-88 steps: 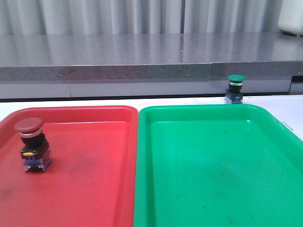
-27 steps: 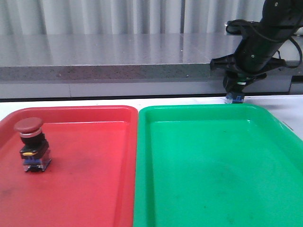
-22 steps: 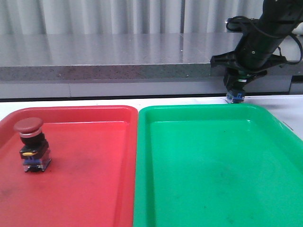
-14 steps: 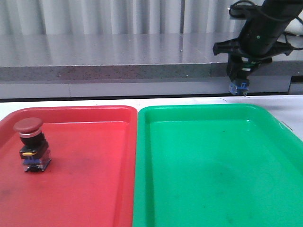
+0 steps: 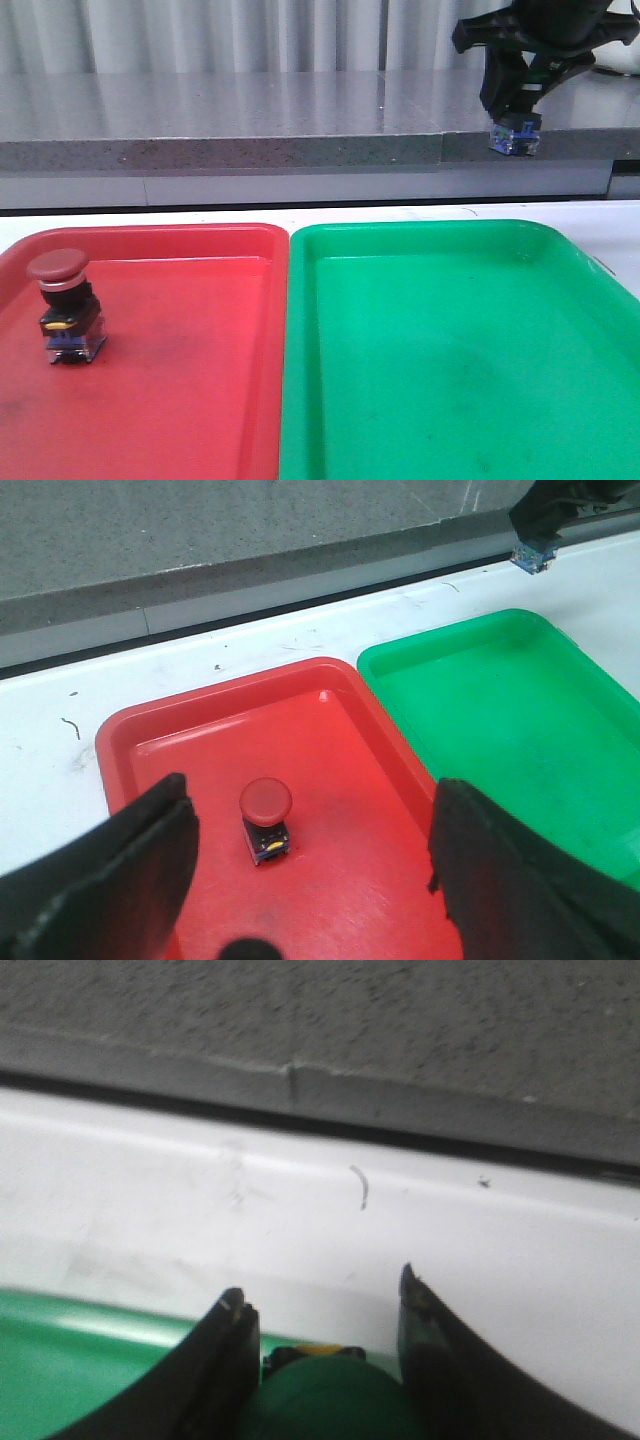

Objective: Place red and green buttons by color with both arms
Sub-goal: 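Lift the green button with the right gripper and carry it over the green tray, then set the green button down in the green tray, open and raise the right gripper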

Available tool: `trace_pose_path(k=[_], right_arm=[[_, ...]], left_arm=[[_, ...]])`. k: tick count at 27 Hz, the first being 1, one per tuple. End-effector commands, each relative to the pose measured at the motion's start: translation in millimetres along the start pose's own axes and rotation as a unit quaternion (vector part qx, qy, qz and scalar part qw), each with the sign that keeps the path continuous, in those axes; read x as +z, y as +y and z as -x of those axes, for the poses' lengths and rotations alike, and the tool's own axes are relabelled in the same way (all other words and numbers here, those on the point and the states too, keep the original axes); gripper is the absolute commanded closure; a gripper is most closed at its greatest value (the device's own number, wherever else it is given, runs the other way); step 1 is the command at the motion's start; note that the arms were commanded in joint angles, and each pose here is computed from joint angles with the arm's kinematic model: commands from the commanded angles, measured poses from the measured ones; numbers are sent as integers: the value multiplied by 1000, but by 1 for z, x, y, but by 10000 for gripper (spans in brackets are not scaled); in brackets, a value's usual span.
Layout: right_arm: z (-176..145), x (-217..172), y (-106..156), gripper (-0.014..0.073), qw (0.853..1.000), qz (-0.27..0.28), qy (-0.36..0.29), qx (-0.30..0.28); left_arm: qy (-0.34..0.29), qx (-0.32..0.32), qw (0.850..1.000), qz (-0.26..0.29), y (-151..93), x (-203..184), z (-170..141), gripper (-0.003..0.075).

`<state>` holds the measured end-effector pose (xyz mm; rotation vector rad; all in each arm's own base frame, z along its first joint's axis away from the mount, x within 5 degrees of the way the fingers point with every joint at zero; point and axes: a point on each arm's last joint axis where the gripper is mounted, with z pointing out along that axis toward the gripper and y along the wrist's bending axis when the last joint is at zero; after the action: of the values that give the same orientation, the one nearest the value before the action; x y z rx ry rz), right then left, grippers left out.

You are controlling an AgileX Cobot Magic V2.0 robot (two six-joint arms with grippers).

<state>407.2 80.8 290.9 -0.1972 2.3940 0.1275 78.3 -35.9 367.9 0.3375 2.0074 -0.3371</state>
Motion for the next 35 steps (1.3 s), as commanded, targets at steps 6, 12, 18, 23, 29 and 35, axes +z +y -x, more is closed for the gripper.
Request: trace_pose_path(k=[6, 12, 18, 23, 29, 35], right_arm=[[-35, -63, 39, 337, 994, 38, -75, -69], [-88, -68, 75, 337, 984, 83, -58, -143], [-118, -44, 94, 337, 971, 95, -50, -214], [-123, -20, 96, 337, 966, 90, -45, -240], [-131, 1, 99, 337, 965, 92, -31, -242], [-131, 4, 100, 299, 975, 98, -32, -198]], left_arm=[[-44, 1, 999, -7, -2, -4, 13, 239], [-44, 1, 999, -7, -2, -4, 13, 239], [-44, 1, 999, -7, -2, -4, 13, 239], [-44, 1, 999, -7, -2, -4, 13, 239], [-44, 1, 999, -7, -2, -4, 13, 239], [-44, 1, 999, -7, -2, -4, 13, 239]])
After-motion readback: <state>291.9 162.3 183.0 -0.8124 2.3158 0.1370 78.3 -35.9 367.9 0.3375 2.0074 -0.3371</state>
